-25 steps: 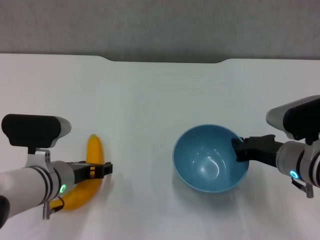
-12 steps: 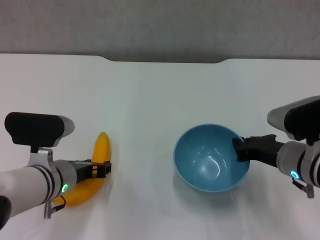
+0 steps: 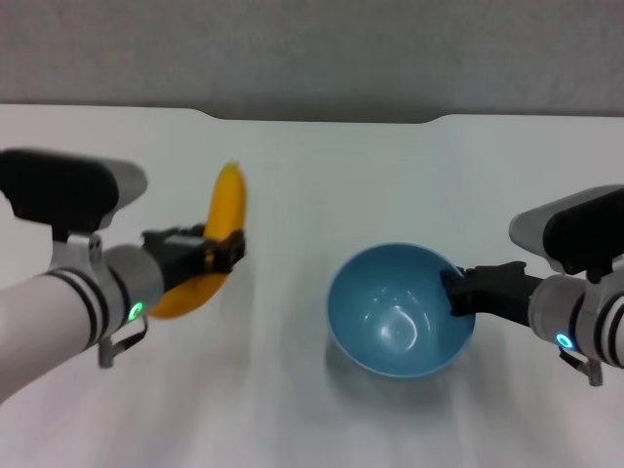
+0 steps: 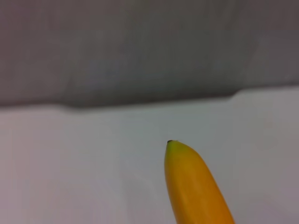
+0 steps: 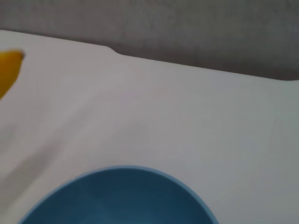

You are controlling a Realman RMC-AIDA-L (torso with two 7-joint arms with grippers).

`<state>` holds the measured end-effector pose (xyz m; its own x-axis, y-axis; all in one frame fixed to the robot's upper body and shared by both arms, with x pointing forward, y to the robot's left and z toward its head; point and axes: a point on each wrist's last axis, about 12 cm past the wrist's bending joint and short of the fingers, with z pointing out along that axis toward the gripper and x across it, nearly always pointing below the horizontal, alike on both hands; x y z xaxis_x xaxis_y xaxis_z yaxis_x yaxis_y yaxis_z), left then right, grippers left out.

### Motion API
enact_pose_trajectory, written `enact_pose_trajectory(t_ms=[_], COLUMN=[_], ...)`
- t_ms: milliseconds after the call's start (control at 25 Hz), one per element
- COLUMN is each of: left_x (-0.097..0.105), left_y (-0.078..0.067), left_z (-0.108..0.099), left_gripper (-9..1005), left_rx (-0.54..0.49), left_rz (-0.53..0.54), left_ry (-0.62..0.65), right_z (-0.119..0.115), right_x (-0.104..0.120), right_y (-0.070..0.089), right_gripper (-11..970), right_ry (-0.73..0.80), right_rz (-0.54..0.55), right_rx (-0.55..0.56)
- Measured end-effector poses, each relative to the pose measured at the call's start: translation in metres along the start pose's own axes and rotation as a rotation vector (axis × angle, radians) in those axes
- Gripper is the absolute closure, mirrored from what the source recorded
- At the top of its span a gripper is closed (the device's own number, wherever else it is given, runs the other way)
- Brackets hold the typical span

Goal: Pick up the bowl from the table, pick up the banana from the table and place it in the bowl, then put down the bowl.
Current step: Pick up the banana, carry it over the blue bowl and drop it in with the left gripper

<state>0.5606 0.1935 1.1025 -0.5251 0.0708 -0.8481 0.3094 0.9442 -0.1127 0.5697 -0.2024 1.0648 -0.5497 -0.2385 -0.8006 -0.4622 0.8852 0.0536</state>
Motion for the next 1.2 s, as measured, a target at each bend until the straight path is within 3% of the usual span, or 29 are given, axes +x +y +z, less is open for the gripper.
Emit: enact_pose_trajectory(t_ms=[280, 640, 880, 1200], left_x=[-0.030, -0.026, -0.021, -0.012], left_y=[-0.032, -0.076, -0.084, -0.079], left_z=[-0.020, -0.028, -0.023, -0.014], left_gripper=[501, 503, 504, 504], left_rx=[0.175, 0.331, 0.351, 0.337], left_rz=[-0.079, -0.028, -0.019, -0.070], left_ry=[-0.115, -0.214, -0.211, -0.187], right_z=[0.003, 0.003, 0.007, 0.007], right_x=[-0.011, -0.023, -0.028, -0.030], right_y=[0.018, 0.027, 0.039, 0.043], right_gripper=[909, 908, 908, 907], right_ry=[-0.023, -0.064, -0.066, -0.073], right_rz=[-0.023, 0.064, 0.070, 0.059], right_rx=[-0.054, -0.105, -0.143, -0.152])
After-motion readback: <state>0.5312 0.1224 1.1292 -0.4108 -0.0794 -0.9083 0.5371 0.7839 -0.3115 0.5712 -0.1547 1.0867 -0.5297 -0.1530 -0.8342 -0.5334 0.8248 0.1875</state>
